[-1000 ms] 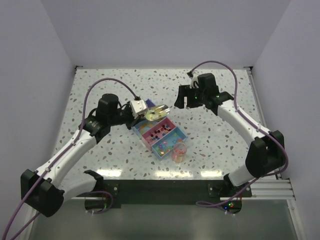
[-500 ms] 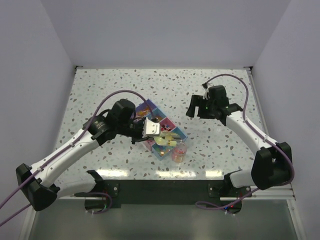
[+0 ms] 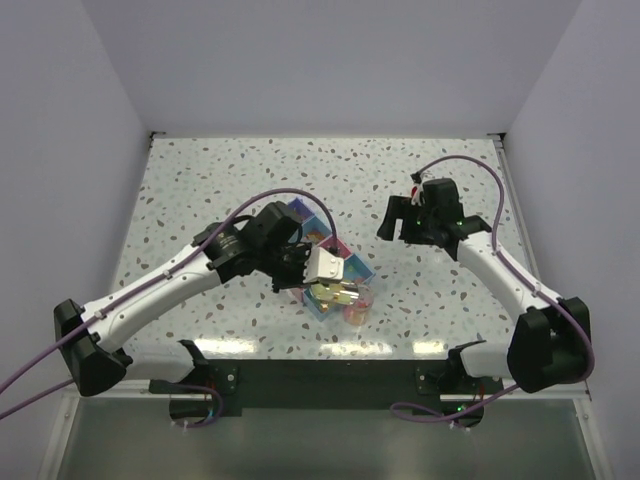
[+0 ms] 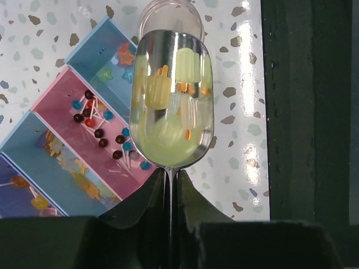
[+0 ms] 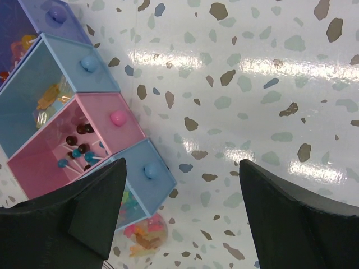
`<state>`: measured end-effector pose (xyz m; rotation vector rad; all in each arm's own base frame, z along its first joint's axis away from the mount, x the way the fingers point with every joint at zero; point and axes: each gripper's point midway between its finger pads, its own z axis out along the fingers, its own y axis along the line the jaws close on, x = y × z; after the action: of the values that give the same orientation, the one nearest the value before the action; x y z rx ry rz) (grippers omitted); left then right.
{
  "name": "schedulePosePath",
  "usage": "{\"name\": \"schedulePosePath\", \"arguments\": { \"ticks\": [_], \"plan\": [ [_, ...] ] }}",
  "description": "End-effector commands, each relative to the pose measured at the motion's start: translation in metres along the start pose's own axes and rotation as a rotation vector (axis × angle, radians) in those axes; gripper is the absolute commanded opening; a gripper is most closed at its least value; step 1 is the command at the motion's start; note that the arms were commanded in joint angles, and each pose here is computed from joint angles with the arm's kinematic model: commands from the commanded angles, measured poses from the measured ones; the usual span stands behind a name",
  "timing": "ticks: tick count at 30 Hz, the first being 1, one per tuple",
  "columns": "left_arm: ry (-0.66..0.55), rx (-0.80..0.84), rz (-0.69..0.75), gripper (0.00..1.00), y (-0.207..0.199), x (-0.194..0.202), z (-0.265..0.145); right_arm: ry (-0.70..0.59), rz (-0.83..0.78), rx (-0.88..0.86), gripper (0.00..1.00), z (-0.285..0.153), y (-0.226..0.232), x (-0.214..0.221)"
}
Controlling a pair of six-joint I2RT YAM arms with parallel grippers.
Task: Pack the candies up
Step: Place the fake candies in the packing bottle.
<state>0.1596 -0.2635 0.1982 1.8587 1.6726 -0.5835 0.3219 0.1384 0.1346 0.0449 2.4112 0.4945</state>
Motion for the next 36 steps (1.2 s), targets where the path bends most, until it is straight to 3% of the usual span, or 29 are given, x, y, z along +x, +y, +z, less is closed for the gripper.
{"name": "schedulePosePath", "arguments": {
  "ticks": [1, 36],
  "plan": [
    [0.037, -0.051, -0.01, 0.0, 0.011, -0.007, -0.01, -0.044, 0.006, -0.006, 0.84, -0.009, 0.002, -0.008],
    [0.299, -0.09, 0.007, 0.0, 0.005, -0.027, -0.001, -0.033, -0.012, -0.023, 0.85, -0.008, 0.001, -0.004]
  ]
}}
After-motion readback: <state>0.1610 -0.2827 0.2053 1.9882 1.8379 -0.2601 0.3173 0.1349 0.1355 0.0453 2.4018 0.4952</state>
